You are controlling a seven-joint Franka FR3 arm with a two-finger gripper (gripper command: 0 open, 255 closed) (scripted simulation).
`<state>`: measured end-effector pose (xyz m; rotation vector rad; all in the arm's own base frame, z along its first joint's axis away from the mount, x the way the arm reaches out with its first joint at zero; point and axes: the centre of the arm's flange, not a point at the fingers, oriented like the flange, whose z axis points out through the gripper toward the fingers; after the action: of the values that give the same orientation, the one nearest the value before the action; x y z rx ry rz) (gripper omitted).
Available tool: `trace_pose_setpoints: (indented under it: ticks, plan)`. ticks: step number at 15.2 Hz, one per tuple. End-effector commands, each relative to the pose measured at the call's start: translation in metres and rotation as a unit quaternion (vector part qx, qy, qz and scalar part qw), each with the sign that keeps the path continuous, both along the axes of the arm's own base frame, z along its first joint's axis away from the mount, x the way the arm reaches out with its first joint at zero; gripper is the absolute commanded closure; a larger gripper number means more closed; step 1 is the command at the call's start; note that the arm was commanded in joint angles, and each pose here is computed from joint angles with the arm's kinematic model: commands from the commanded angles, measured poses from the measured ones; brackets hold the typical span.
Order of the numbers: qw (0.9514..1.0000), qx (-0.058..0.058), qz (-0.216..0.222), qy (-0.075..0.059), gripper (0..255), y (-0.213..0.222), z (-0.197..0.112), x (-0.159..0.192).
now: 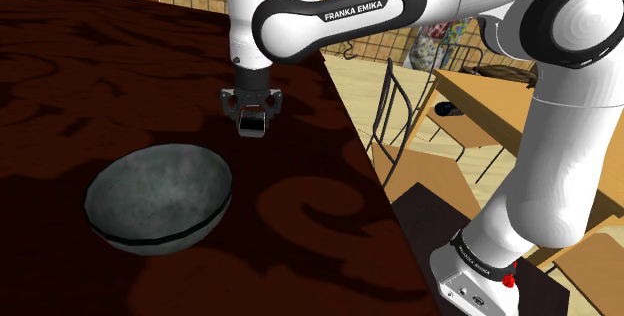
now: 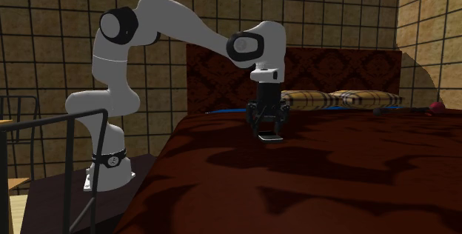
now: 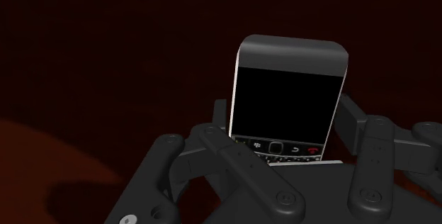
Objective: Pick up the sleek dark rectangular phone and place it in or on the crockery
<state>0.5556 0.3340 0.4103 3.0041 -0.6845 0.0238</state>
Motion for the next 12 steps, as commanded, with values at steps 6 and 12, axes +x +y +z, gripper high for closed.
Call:
trace_pose_setpoints:
  ticks: [6,12]
  plan:
    - [1.0000,-0.001,0.000,0.001,255,-0.001,-0.002,0.000]
    - [1.0000,-0.001,0.000,0.001,255,0.000,0.025,0.000]
